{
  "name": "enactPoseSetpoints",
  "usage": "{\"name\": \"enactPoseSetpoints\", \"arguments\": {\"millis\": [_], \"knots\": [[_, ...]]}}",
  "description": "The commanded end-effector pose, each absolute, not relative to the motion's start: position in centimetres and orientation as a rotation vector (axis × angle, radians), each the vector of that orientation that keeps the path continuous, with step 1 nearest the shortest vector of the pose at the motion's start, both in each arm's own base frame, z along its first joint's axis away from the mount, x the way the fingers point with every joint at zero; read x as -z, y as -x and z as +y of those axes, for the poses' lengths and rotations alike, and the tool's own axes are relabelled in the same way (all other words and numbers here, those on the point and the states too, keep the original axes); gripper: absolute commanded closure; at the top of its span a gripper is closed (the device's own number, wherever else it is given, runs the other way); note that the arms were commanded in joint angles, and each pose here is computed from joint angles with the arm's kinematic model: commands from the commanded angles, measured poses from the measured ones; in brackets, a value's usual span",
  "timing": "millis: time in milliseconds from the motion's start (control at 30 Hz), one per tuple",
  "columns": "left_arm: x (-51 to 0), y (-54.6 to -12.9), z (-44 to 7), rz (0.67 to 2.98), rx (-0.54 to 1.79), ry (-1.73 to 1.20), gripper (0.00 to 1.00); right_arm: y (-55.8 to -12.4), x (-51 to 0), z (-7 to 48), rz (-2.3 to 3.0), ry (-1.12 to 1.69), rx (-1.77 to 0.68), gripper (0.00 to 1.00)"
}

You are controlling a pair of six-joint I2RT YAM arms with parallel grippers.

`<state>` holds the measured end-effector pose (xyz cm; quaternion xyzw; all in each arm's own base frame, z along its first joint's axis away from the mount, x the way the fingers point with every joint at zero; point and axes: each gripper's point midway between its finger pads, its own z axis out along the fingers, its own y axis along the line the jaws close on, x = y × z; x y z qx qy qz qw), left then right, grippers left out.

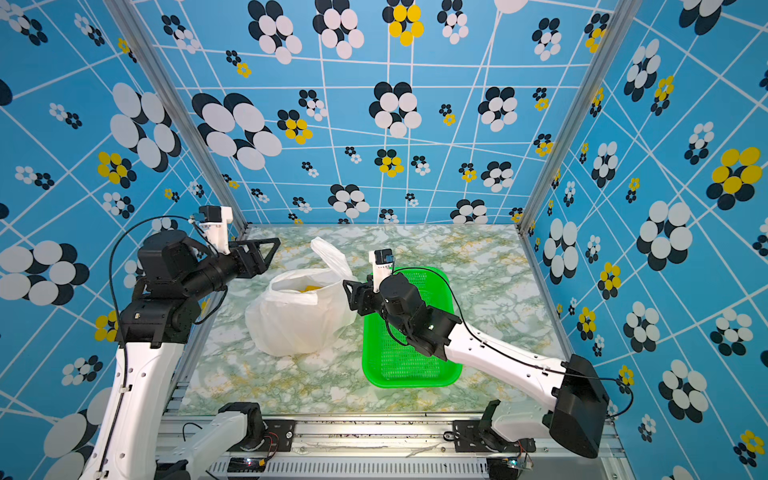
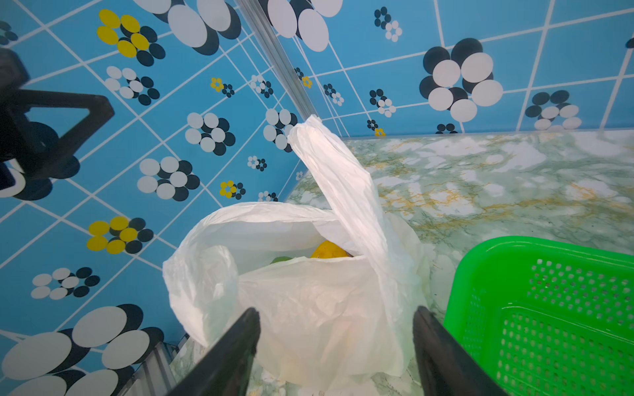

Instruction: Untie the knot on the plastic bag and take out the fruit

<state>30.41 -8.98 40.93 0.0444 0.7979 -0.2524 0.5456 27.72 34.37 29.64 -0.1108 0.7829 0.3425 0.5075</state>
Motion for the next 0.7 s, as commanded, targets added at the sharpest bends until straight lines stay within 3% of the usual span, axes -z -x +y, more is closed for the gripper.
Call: {"name": "enactPoseSetpoints", "arguments": {"millis": [0, 167, 300, 667], "knots": [[-38.1, -32.0, -9.9, 2.003, 0.297, -0.236, 0.22, -26.7, -27.8, 34.9, 1.932, 0.265, -0.828, 0.28], [-32.6, -33.4, -12.0, 2.121, 0.028, -0.412, 0.13, -24.9, -27.0, 35.5, 1.941, 0.29, -0.9, 0.3], [-30.6, -34.8, -10.3, 2.182, -0.171, -0.385, 0.09, -24.4, -25.7, 36.3, 1.976, 0.309, -0.91, 0.3], [-27.1, -35.1, -11.0, 2.315, -0.232, -0.478, 0.05, -24.8, -24.4, 38.0, 2.01, 0.286, -0.916, 0.27]]}}
